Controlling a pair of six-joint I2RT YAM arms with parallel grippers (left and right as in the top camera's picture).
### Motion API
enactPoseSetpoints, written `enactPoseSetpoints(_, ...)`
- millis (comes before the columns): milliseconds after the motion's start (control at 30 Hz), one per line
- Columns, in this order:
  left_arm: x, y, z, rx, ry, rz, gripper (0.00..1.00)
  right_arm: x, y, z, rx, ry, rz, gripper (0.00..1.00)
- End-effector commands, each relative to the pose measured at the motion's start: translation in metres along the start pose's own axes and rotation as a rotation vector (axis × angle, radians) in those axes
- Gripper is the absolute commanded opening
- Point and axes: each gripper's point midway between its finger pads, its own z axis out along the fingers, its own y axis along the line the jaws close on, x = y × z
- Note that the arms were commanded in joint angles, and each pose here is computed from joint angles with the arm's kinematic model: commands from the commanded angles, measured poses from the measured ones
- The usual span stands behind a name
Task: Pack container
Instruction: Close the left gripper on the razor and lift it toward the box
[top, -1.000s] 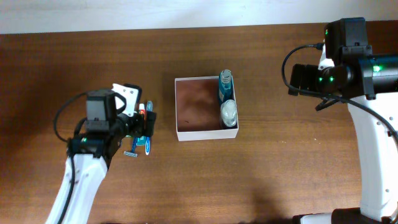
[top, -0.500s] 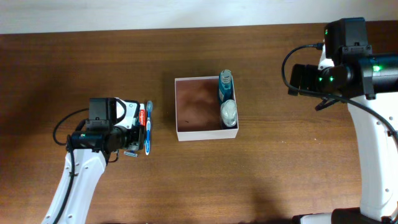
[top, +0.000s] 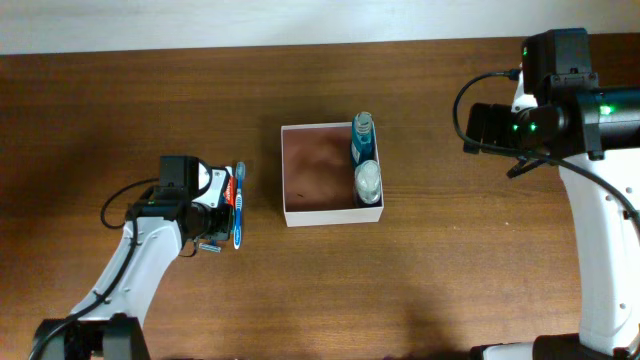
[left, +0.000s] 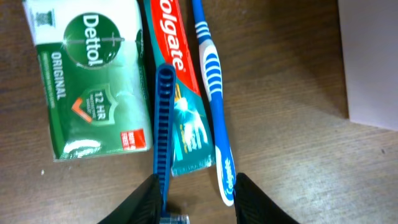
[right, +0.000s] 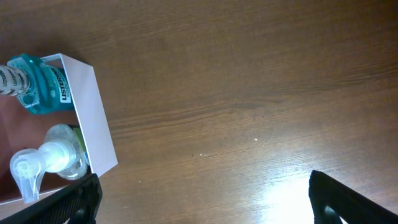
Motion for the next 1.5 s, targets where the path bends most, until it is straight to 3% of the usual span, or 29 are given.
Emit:
enactPoseSetpoints(0,0.006,0.013,0.007,-0.034,0.026,-0.028,0.38,-0.003,-0.005,-0.007,0.013,-0.027,0.014,0.98)
enactPoseSetpoints(600,0.024,0.022,0.045,-0.023,0.129,-0.06,0.31,-0.003,-0.005,-0.007,0.013,-0.027,0.014,0.98)
enactPoseSetpoints(700,0.023,0.022,0.045,-0.024,0.127,-0.06,0.21,-0.003,-0.005,-0.007,0.013,-0.027,0.014,0.98)
enactPoseSetpoints(967,0.021,0.022,0.043,-0.024,0.12,-0.059,0.11,-0.003,-0.005,-0.007,0.013,-0.027,0.014,0.98)
enactPoseSetpoints(1100,0.013,0.021,0.031,-0.029,0.088,-0.055,0.08,-0.003,-0.005,-0.007,0.013,-0.027,0.014,0.98)
enactPoseSetpoints(1467,-0.031,0.006,-0.041,-0.005,-0.175,-0.098,0.04,-0.003,-0.005,-0.007,0.013,-0.027,0.014,0.98)
